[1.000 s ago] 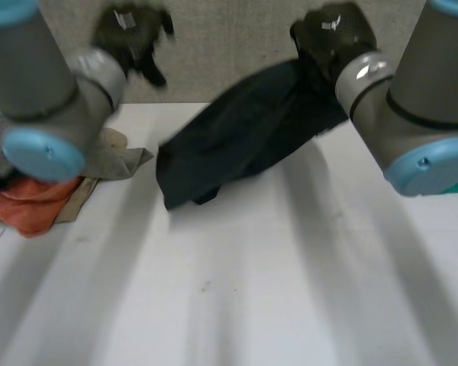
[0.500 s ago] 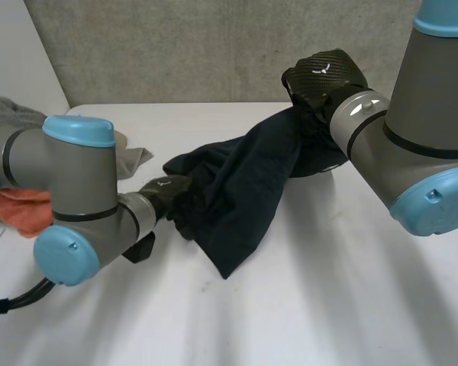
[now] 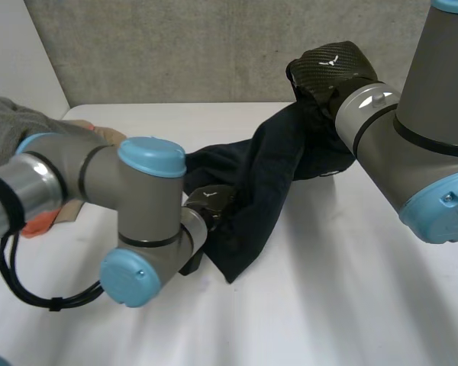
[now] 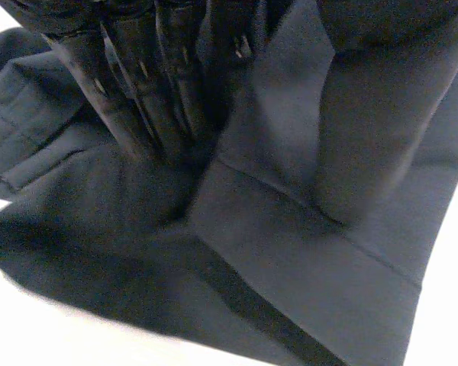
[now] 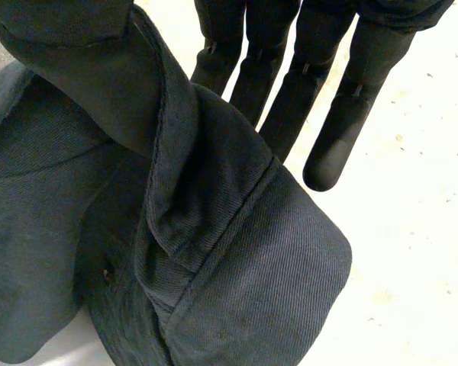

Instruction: Fold the laundry.

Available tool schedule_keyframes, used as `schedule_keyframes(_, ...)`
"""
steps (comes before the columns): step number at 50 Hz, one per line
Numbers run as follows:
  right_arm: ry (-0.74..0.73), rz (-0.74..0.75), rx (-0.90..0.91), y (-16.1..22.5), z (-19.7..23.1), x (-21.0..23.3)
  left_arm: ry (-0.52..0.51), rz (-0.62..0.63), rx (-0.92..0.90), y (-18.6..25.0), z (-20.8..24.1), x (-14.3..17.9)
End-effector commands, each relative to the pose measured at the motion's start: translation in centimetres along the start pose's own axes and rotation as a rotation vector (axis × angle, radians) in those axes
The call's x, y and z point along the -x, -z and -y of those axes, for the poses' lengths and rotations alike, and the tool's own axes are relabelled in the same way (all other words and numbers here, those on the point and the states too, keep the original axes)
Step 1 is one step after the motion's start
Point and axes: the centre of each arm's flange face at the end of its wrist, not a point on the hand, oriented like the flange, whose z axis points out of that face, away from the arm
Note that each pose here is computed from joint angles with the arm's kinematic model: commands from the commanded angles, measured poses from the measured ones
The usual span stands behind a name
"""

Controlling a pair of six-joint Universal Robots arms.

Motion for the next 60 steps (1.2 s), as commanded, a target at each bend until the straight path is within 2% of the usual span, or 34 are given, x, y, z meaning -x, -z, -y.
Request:
schedule_keyframes(1,-0.038,-0.025,0.029,0.0,-0.7,-0.8,0.132,0.018,-0.022,0.5,2.2,-1.2)
schedule_keyframes(4,-0.028,-0.028,0.062,-0.2,-1.5,-1.3,0.160,0.019,-0.080,1.9,4.5,-0.9)
schedule_keyframes(7,0.023,-0.015,0.149,-0.3,-3.2,-2.1,0.154,0.052,-0.198,4.8,9.1,1.5)
schedule_keyframes(11,0.113,0.086,0.306,0.9,-5.7,-2.1,0.017,0.115,-0.312,8.8,13.9,5.4)
schedule_keyframes(12,0.135,0.140,0.358,1.5,-6.4,-2.0,-0.070,0.135,-0.348,10.5,15.4,6.7)
schedule_keyframes(15,0.156,0.221,0.417,2.6,-7.3,-1.6,-0.196,0.148,-0.374,12.6,16.7,7.8)
schedule_keyframes(16,0.160,0.260,0.438,3.2,-7.5,-1.4,-0.267,0.145,-0.367,13.5,17.0,7.9)
schedule_keyframes(17,0.159,0.272,0.439,3.6,-7.4,-1.3,-0.296,0.142,-0.355,13.8,16.9,7.8)
schedule_keyframes(23,0.140,0.321,0.443,4.6,-8.0,-0.6,-0.397,0.115,-0.214,12.9,14.4,7.8)
schedule_keyframes(27,0.164,0.354,0.462,3.4,-10.1,0.7,-0.456,0.081,-0.079,9.2,11.0,7.6)
schedule_keyframes(30,0.183,0.352,0.446,2.2,-10.8,1.0,-0.482,0.101,-0.033,6.2,9.5,7.9)
schedule_keyframes(33,0.203,0.284,0.371,-0.6,-10.9,0.8,-0.501,0.164,-0.099,4.0,10.7,8.7)
schedule_keyframes(36,0.221,0.143,0.223,-4.0,-9.3,-0.4,-0.508,0.259,-0.279,2.6,14.7,9.3)
schedule_keyframes(37,0.227,0.057,0.116,-5.6,-7.6,-1.3,-0.510,0.297,-0.408,2.7,17.6,9.3)
schedule_keyframes(39,0.228,-0.030,-0.011,-6.9,-5.3,-2.3,-0.510,0.328,-0.569,3.4,20.9,9.2)
schedule_keyframes(40,0.224,-0.070,-0.078,-7.4,-4.1,-2.7,-0.507,0.351,-0.745,4.5,24.2,8.8)
schedule_keyframes(41,0.216,-0.141,-0.220,-8.2,-1.5,-3.6,-0.506,0.361,-0.835,5.3,25.8,8.6)
schedule_keyframes(43,0.201,-0.204,-0.357,-8.7,0.8,-4.3,-0.498,0.378,-1.000,6.8,28.5,8.3)
schedule_keyframes(44,0.189,-0.254,-0.489,-8.8,2.9,-4.9,-0.487,0.386,-1.134,8.2,30.4,8.0)
schedule_keyframes(47,0.176,-0.319,-0.648,-8.9,5.0,-6.0,-0.472,0.385,-1.273,9.8,32.2,7.6)
schedule_keyframes(49,0.164,-0.350,-0.771,-8.8,6.4,-6.3,-0.463,0.384,-1.293,10.2,32.4,7.5)
schedule_keyframes(52,0.167,-0.301,-0.792,-8.8,6.2,-5.6,-0.443,0.390,-1.196,9.5,31.0,8.2)
schedule_keyframes(55,0.174,-0.243,-0.767,-9.1,5.2,-4.9,-0.426,0.404,-1.092,8.7,29.4,9.3)
schedule_keyframes(60,0.175,-0.116,-0.617,-9.9,0.9,-3.1,-0.377,0.382,-0.882,7.1,24.4,10.8)
